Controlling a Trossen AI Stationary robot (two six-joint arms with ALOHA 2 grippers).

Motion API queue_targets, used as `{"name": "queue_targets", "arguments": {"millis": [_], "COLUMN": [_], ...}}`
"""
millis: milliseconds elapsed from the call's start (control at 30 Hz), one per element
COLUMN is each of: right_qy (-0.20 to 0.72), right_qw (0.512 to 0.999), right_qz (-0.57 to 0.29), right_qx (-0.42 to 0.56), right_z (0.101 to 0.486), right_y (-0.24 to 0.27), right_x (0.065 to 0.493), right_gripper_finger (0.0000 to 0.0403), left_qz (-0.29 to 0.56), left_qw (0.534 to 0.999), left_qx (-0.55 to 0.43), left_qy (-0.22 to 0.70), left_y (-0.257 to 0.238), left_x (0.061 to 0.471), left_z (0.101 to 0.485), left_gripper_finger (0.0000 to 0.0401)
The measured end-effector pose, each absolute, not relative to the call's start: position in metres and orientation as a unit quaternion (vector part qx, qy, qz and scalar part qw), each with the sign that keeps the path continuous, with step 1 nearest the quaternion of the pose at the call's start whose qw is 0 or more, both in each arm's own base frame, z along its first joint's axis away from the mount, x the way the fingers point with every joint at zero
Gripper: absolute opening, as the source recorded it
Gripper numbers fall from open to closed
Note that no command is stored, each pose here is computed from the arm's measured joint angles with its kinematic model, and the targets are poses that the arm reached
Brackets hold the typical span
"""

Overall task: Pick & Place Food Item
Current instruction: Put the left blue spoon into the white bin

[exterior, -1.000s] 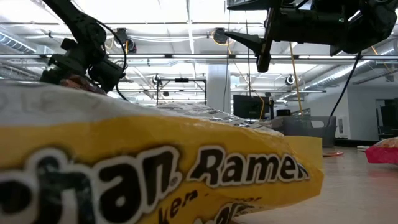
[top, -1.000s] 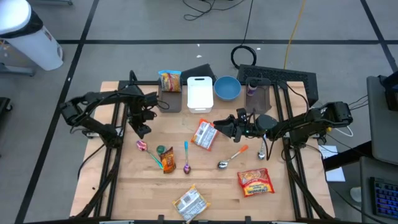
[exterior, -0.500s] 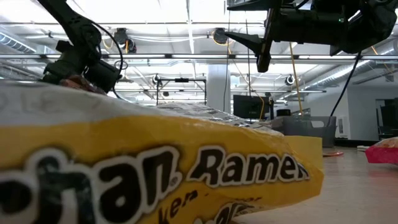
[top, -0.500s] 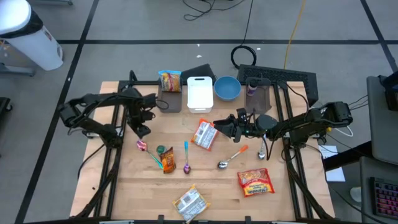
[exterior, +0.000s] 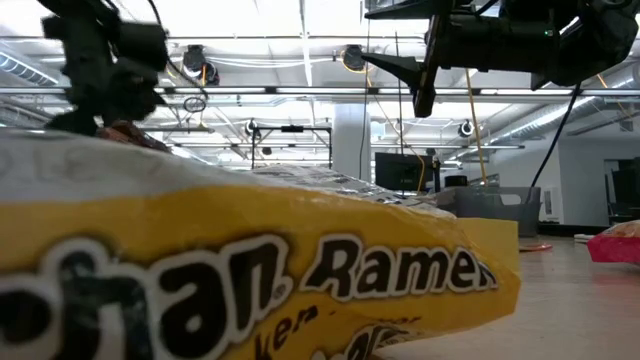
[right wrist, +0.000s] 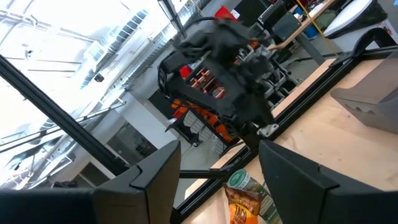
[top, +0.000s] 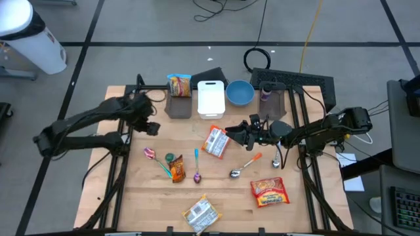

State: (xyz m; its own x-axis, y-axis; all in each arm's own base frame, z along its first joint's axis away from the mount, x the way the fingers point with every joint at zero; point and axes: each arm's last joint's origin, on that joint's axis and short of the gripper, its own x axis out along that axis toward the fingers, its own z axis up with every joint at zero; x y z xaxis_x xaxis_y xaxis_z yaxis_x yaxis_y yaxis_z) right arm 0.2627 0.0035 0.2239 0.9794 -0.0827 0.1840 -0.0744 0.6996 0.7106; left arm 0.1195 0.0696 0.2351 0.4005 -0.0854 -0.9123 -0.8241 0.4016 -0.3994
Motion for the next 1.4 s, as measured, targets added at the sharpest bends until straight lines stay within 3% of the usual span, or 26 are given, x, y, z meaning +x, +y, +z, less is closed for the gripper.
{"name": "queue_targets", "arguments": {"millis": [300, 667, 1400], "right_qy": [-0.094, -0.093, -0.061], "right_qw": [0.919, 0.915, 0.910], "right_qz": [-0.004, -0.001, 0.073], "right_qx": [0.384, 0.392, 0.404], "right_z": [0.223, 0.222, 0.223], "right_y": [0.004, 0.004, 0.009], "right_x": [0.263, 0.263, 0.263], "right_gripper_finger": [0.0212, 0.0212, 0.0212], "left_qz": [0.336, 0.341, 0.372], "left_qw": [0.697, 0.704, 0.674], "left_qx": [-0.522, -0.540, -0.607], "left_qy": [0.359, 0.310, 0.195], "left_y": [0.033, -0.006, -0.119], "left_x": [0.097, 0.117, 0.131], "left_z": [0.259, 0.261, 0.221], "left_gripper_finger": [0.0246, 0.0246, 0.0246]}}
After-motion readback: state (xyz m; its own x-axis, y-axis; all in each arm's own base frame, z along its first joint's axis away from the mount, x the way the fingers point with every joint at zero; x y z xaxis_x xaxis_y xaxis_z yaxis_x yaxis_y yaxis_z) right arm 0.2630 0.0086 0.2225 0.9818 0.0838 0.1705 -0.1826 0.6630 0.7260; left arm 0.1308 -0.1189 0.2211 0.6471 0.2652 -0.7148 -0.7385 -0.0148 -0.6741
